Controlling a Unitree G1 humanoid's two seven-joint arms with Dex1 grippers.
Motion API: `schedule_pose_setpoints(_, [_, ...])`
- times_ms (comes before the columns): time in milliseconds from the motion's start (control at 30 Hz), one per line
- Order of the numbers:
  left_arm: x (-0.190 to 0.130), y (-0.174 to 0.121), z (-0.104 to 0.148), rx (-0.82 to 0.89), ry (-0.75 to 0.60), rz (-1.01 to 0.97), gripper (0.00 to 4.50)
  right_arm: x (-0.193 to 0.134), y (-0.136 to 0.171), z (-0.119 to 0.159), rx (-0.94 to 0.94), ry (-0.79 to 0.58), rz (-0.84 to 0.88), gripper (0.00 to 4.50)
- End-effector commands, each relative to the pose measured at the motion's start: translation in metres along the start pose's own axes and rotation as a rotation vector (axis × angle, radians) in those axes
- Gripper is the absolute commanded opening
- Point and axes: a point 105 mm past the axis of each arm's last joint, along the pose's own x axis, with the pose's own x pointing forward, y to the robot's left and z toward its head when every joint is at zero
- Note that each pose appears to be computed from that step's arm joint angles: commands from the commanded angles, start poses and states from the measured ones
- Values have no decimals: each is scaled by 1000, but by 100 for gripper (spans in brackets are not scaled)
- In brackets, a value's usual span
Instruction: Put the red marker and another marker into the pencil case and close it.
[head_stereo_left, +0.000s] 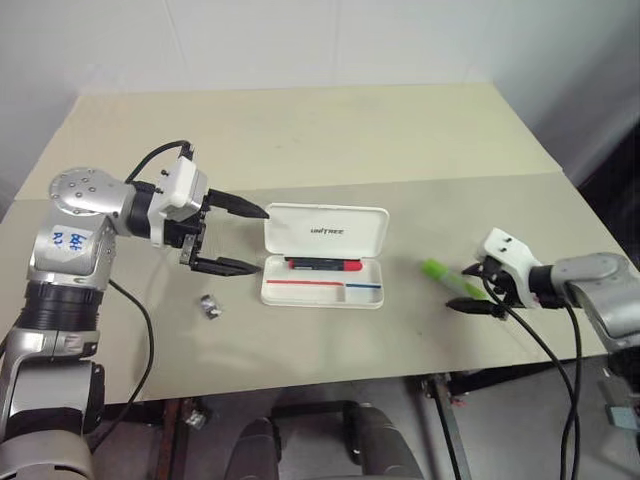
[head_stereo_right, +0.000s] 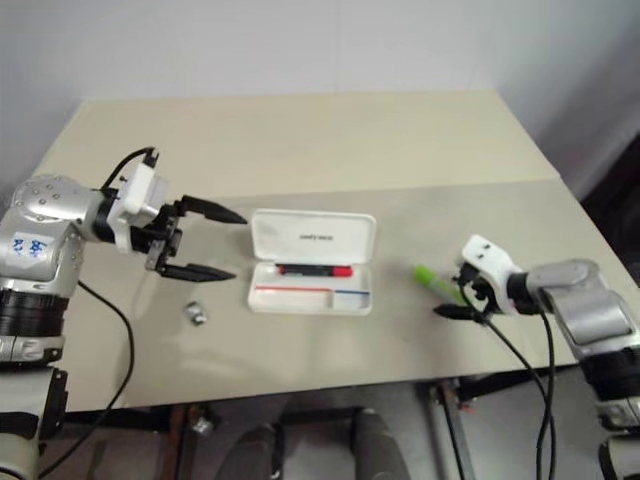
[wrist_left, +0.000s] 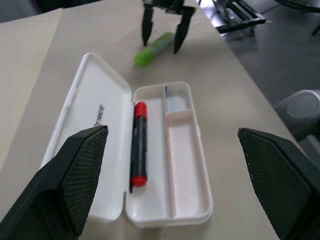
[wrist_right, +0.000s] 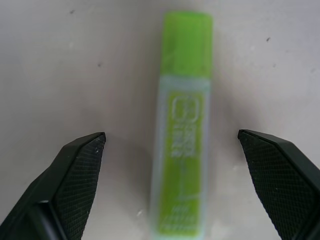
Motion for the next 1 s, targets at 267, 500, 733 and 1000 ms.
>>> schedule_pose_setpoints(267, [-11,-4,12,40,2,45,450,4,-5,-2,-23,56,29,126])
schedule_pose_setpoints(500, [-8,-6,12,39,-29,38,450,1,-8,3,-45,38,11,108])
schedule_pose_setpoints(733, [-9,-10,2,-3,-34,46,450,-18,3,55,-187,-84,39,108])
schedule_pose_setpoints(1000, [-23,-15,-29,-67,29,113,450,-15,57,119,-345,-203,171,108])
